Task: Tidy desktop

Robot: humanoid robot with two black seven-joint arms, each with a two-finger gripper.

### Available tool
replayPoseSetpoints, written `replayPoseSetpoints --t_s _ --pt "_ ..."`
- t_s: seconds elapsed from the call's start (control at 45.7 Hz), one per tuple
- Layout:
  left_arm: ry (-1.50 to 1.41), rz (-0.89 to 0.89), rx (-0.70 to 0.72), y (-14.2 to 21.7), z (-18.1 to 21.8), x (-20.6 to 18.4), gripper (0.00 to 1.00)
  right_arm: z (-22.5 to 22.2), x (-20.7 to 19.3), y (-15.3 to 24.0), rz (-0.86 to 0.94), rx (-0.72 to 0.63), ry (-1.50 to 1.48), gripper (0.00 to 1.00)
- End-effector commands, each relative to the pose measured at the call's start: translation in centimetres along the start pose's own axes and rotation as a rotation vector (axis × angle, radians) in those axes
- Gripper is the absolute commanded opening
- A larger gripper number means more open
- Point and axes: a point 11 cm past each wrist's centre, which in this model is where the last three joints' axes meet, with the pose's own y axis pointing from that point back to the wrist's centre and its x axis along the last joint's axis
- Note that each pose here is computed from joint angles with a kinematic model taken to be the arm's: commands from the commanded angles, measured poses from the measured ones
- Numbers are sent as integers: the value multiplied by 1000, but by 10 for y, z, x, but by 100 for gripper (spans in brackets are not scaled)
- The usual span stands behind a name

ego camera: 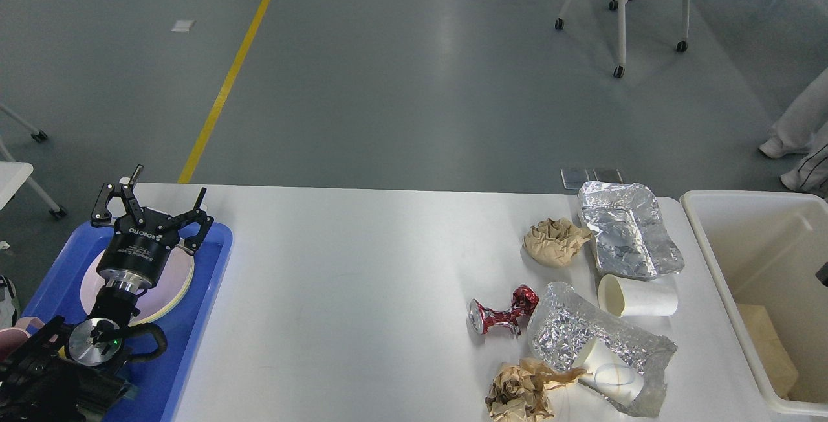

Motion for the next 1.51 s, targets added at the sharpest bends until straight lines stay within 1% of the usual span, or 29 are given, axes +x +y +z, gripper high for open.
replayPoseSetpoints --t_s 0.0,0.066,0.131,0.219,0.416,0.591,0.766,0.942,1.029,1.139,1.204,1.27,1.489 --pt "0 0 0 0 0 0 98 -22 22 0 -44 30 -62 100" --pt "0 0 0 0 0 0 98 -39 41 3 -80 58 -118 100" --pt "0 0 0 0 0 0 98 -48 49 9 -145 71 -175 100" --pt "0 0 0 0 0 0 98 -61 68 22 -207 102 -240 100" --pt "0 -2 1 -1 0 -1 98 -125 120 57 -314 268 -286 100" --pt "0 0 1 0 0 0 98 -172 135 93 -424 386 -237 100" --pt "0 0 1 0 0 0 98 -223 122 150 -567 519 -177 100" --pt "0 0 1 0 0 0 98 -275 107 212 -672 653 -93 100" --pt "0 0 1 0 0 0 98 -291 85 237 -741 681 -22 100" --pt "0 0 1 0 0 0 98 -300 52 266 -835 695 64 100" --pt "0 0 1 0 0 0 98 -298 36 280 -888 695 96 100" --pt "0 -2 3 0 0 0 98 -299 30 289 -909 700 119 100" --pt "1 -3 3 0 0 -1 98 -303 23 291 -908 696 146 100"
